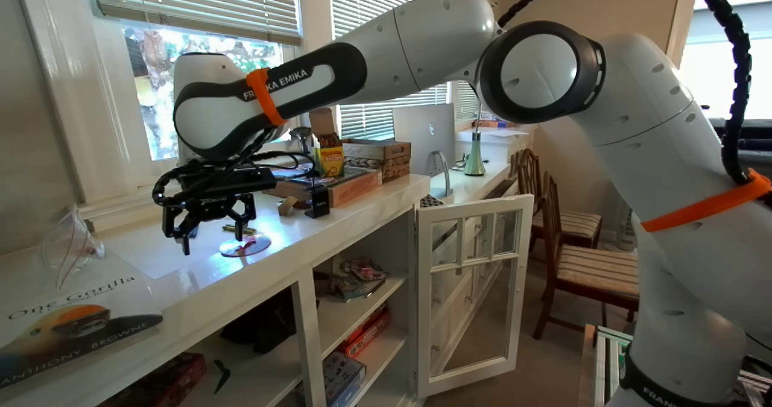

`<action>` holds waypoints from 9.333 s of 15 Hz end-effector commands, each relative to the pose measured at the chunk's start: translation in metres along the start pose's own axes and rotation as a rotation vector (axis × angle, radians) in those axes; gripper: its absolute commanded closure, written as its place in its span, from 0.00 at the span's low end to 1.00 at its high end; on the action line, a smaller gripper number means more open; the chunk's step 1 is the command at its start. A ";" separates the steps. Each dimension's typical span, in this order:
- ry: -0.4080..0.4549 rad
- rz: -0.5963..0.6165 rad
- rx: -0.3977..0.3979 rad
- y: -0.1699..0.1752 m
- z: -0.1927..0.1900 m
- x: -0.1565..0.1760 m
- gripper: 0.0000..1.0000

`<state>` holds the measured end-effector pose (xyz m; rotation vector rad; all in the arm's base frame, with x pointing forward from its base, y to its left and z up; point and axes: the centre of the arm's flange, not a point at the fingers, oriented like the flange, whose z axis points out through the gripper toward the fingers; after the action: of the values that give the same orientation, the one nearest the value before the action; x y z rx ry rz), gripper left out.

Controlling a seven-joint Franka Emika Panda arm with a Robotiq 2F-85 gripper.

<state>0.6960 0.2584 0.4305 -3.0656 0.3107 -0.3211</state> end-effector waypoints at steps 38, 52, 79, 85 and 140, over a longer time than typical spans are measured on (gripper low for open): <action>-0.015 -0.068 -0.009 0.003 0.004 -0.018 0.00; -0.010 -0.053 -0.003 0.011 0.005 -0.017 0.00; 0.063 -0.053 0.053 0.004 0.012 -0.007 0.00; 0.048 -0.056 0.044 0.003 0.010 -0.008 0.00; -0.026 -0.098 -0.073 0.018 -0.001 -0.027 0.00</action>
<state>0.6814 0.2531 0.4224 -3.1266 0.1803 -0.3030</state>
